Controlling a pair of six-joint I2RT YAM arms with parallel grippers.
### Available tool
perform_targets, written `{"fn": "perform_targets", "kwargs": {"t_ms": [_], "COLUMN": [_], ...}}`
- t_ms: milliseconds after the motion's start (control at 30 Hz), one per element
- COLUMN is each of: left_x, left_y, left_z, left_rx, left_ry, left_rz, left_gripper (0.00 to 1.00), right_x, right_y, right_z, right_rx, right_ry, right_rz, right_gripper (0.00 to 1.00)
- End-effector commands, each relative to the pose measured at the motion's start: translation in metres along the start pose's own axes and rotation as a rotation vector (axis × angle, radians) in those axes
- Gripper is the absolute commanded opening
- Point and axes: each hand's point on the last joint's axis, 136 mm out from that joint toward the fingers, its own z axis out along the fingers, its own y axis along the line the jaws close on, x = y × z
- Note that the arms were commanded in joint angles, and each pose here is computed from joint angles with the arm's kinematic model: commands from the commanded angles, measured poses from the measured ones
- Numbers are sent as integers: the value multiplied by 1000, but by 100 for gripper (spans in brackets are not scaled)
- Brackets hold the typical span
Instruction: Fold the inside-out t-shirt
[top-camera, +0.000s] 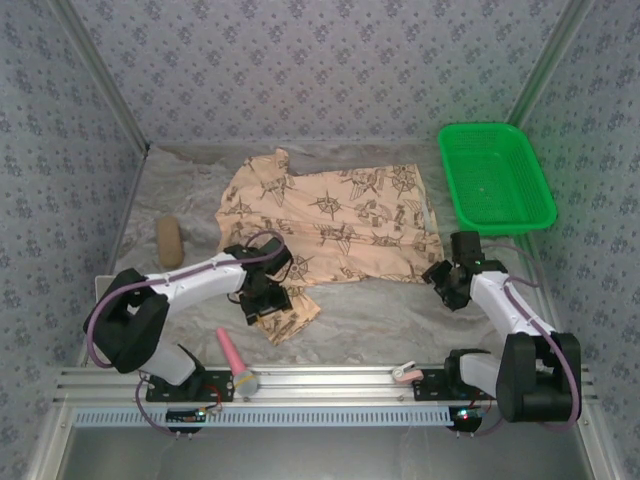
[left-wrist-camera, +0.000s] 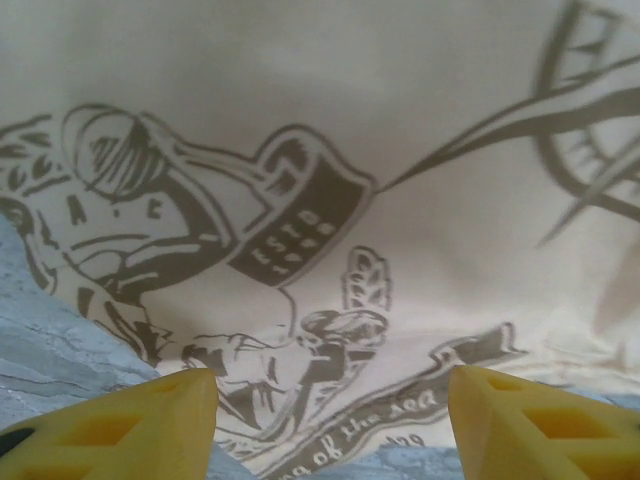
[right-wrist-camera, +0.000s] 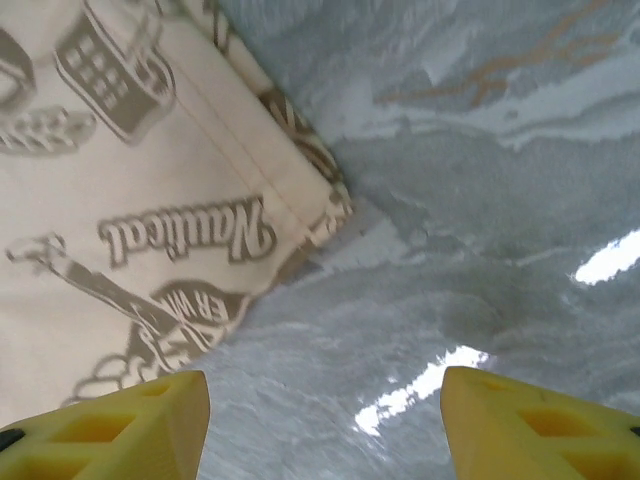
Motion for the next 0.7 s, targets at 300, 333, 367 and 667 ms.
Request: {"fn": "perform_targets", "kwargs": {"t_ms": [300,333,367,667], "left_x": [19,20,21,32], "left_y": [29,30,32,40], "left_z": [13,13,14,-2], "left_rx": [-107,-98,-90,-78], "left_ry": [-7,-11,-15,-62], "left_rz": [-167,-177,-187,-235], "left_gripper": [66,66,66,66], "right_x": [-15,-15,-15,-15], "right_y": [14,13,13,10], "right_z": [14,14,15,13], "right_rx": [-73,-68,-67,-56], "right_ry": [2,6,5,10], "right_rz": [105,103,104,99], "right_gripper": [63,63,63,61]}}
